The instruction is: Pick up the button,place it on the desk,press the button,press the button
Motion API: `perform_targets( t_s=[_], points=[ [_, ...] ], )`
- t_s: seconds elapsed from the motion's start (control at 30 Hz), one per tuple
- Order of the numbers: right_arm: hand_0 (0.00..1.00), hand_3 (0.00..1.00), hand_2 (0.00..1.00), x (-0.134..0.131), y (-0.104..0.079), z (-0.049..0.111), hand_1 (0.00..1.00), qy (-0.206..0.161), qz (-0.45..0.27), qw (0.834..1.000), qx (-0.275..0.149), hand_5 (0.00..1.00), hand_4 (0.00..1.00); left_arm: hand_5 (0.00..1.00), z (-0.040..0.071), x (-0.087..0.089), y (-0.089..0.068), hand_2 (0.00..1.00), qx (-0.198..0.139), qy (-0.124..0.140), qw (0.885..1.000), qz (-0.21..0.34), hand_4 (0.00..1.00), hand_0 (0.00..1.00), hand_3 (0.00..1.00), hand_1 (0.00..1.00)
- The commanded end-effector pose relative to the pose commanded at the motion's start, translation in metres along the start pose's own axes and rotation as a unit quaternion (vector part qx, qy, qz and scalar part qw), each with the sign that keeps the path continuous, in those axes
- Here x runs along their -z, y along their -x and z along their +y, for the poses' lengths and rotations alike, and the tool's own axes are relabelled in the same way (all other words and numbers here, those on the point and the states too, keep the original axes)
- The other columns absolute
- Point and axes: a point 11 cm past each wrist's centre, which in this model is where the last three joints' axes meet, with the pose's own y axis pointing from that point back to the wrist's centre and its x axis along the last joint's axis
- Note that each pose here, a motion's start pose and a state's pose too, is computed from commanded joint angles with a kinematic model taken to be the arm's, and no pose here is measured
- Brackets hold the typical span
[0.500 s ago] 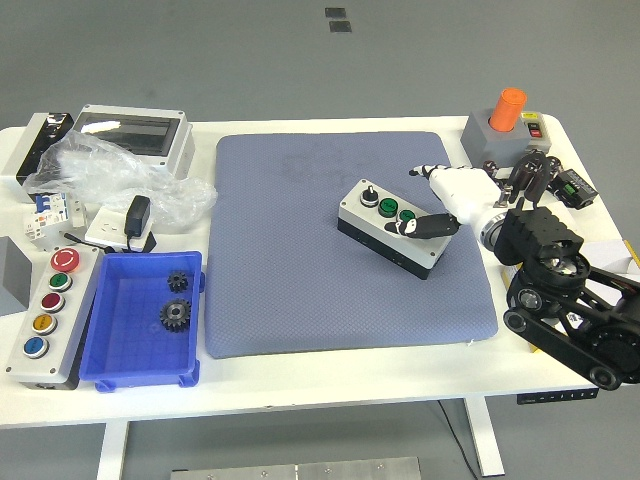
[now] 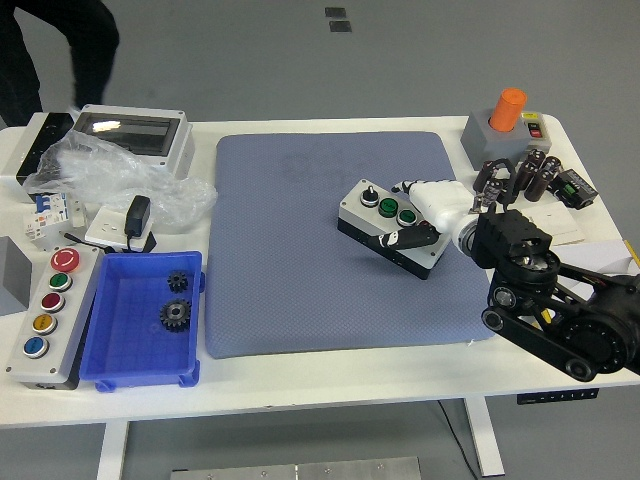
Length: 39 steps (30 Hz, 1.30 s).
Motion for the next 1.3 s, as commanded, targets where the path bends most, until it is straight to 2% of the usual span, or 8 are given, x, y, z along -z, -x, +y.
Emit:
perform_targets(
  t_s=[0.57,0.6,0.77,0.8,0.97,1.0,1.17,1.3],
  points=[
    [0.756,0.911,0.831,-0.002,0.015,-0.005,0.778,0.013,-0.009,1.0,0.014,0.776,0.998,0.299,0.0,-0.003,0.002,0.695,-0.002,0.008,1.0,-0.002,0.783,0.695,0.784,0.733],
    [0.666,0.897,0.788,-0.002,0.015,-0.005,0.736,0.014,-0.009,1.0,0.014,0.609,0.998,0.298,0.0,-0.003,0.002,0.695,-0.002,0.008,1.0,-0.003,0.782,0.697,0.782,0.735],
    [0.666,0.897,0.788,-0.002,0.016,-0.005,0.736,0.016,-0.009,1.0,0.014,0.609,0.998,0.298,0.0,-0.003,0.003,0.695,-0.003,0.01,1.0,-0.003,0.782,0.697,0.782,0.735],
    [0.545,0.875,0.765,-0.002,0.017,-0.005,0.714,0.016,-0.008,1.0,0.014,0.56,0.998,0.296,0.0,-0.003,0.003,0.695,-0.004,0.011,1.0,-0.003,0.779,0.696,0.779,0.735],
    [0.545,0.875,0.765,-0.001,0.018,-0.005,0.714,0.017,-0.003,1.0,0.013,0.56,0.998,0.296,0.0,-0.005,0.003,0.695,-0.005,0.015,1.0,-0.003,0.779,0.696,0.779,0.735],
    [0.399,0.842,0.716,-0.001,0.018,-0.005,0.661,0.017,-0.002,1.0,0.012,0.536,0.998,0.289,0.0,-0.005,0.003,0.694,-0.005,0.015,1.0,-0.003,0.772,0.698,0.772,0.737],
    [0.399,0.842,0.716,0.001,0.014,-0.004,0.661,0.011,0.008,1.0,0.005,0.536,0.998,0.289,0.0,-0.006,0.003,0.694,-0.006,0.019,1.0,-0.003,0.772,0.698,0.772,0.737],
    [0.333,0.809,0.683,0.004,0.013,-0.003,0.63,-0.004,0.016,1.0,0.0,0.442,0.941,0.289,0.0,-0.006,0.004,0.694,-0.006,0.021,1.0,-0.004,0.771,0.698,0.77,0.739]
  ],
)
